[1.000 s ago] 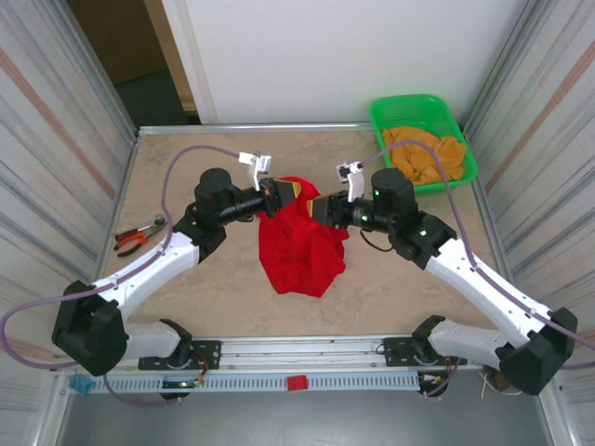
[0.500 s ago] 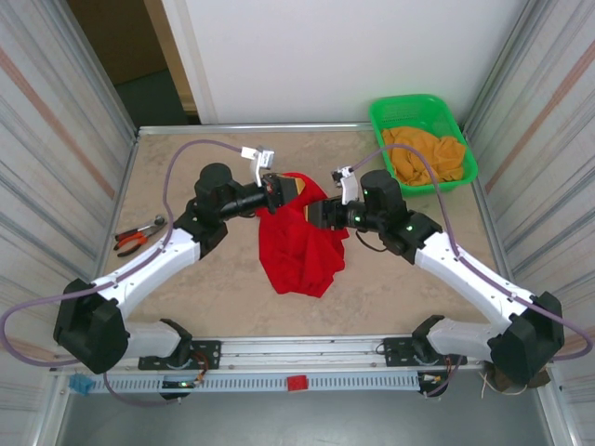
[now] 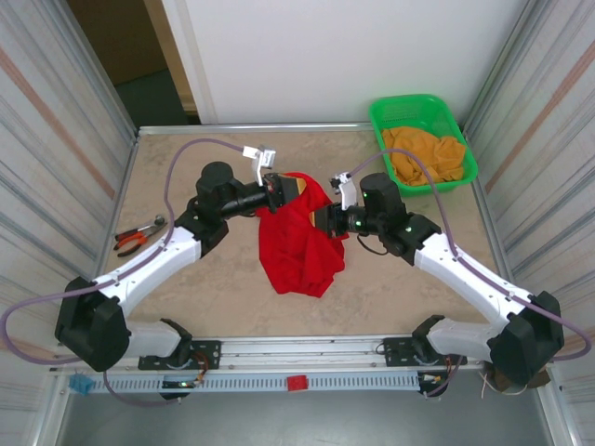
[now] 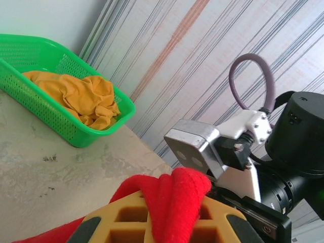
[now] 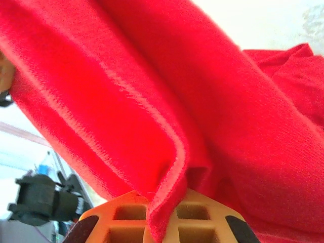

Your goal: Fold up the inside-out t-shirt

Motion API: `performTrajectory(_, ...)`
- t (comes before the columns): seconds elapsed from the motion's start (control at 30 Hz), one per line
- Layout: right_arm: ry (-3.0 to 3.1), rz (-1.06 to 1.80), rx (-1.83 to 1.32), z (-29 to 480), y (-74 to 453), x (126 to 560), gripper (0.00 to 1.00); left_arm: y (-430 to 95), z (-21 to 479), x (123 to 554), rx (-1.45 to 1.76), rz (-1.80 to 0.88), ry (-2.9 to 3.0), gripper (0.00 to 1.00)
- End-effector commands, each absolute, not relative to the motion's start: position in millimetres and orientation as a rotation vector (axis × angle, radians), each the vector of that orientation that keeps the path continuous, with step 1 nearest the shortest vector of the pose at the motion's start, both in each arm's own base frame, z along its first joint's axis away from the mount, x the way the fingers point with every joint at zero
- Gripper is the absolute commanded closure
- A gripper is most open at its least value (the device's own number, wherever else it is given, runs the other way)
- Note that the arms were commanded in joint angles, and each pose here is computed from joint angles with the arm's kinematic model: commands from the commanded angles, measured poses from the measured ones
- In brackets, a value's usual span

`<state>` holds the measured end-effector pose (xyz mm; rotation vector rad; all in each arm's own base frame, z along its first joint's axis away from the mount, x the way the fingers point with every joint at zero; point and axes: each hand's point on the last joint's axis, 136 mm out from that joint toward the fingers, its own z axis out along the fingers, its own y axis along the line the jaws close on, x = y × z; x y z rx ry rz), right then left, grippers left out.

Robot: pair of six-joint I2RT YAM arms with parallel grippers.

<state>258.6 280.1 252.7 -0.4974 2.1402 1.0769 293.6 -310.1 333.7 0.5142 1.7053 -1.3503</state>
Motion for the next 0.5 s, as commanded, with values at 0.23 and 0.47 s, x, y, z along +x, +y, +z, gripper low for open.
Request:
performTrajectory(0.23, 1.822, 1.012, -0.485, 362, 240, 240, 1.0, -282, 317, 330, 0.277, -1.169, 1.809, 0.57)
performTrajectory(0.47, 1.728, 0.852, -0.141, 375, 167, 264, 1.0, -260, 308, 339, 0.212, -1.119, 1.83, 0.45)
